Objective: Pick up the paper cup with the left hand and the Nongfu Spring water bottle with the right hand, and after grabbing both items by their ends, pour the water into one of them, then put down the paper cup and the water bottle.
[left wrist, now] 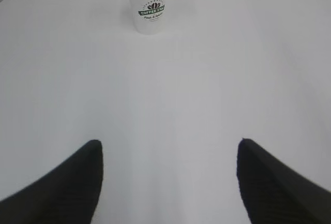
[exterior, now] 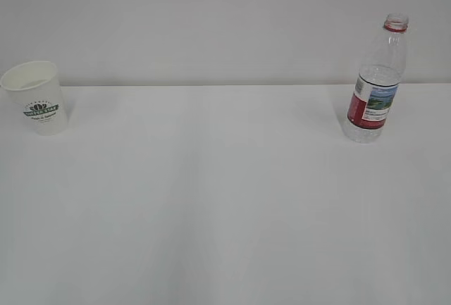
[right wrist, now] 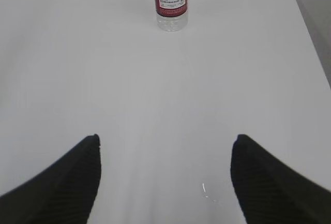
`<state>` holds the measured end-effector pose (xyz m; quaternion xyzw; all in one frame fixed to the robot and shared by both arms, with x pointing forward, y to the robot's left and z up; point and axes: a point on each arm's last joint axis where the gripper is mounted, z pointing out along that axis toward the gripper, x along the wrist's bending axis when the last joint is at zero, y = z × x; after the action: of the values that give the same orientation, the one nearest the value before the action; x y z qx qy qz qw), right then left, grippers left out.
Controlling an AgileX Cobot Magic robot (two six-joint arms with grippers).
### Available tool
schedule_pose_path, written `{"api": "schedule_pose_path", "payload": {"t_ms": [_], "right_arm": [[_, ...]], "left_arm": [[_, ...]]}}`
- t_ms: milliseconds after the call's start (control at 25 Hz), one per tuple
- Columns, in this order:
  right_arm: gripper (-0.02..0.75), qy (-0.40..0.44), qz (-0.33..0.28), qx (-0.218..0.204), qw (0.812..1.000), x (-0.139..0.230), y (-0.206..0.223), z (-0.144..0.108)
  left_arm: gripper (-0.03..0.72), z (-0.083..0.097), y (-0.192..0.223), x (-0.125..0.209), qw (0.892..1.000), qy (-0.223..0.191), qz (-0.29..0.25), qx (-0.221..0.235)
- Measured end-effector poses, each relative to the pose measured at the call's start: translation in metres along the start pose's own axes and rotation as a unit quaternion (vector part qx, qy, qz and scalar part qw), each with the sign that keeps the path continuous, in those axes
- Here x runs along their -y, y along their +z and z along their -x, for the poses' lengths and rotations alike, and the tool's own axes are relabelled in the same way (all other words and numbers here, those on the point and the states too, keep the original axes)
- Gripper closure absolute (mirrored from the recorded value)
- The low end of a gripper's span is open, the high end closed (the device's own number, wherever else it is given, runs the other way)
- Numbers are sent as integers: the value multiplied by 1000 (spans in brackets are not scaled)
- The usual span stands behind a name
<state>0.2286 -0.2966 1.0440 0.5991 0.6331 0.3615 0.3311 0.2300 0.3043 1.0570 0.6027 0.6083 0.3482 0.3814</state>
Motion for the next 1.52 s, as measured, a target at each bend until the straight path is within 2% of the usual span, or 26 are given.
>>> {"api": "schedule_pose_path", "payload": {"t_ms": [120,320,760,1000,1280,1520], "right_arm": [[148,0,0,0,1000,0,0,0],[148,0,0,1,1000,0,0,0],[149,1,0,1,1000,0,0,0],[148,1,0,1,1000,0,0,0],[148,4,0,6,1000,0,0,0],[148,4,0,6,1000,0,0,0]], "left_arm": [[12,0,0,0,1000,0,0,0],[8,0,0,0,1000,0,0,0],[160,0,0,0,1000,0,0,0],[179,0,0,0,1000,0,0,-1],[181,1,0,0,999,-24,2,-46],[181,1,0,0,999,-25,2,-48]]}}
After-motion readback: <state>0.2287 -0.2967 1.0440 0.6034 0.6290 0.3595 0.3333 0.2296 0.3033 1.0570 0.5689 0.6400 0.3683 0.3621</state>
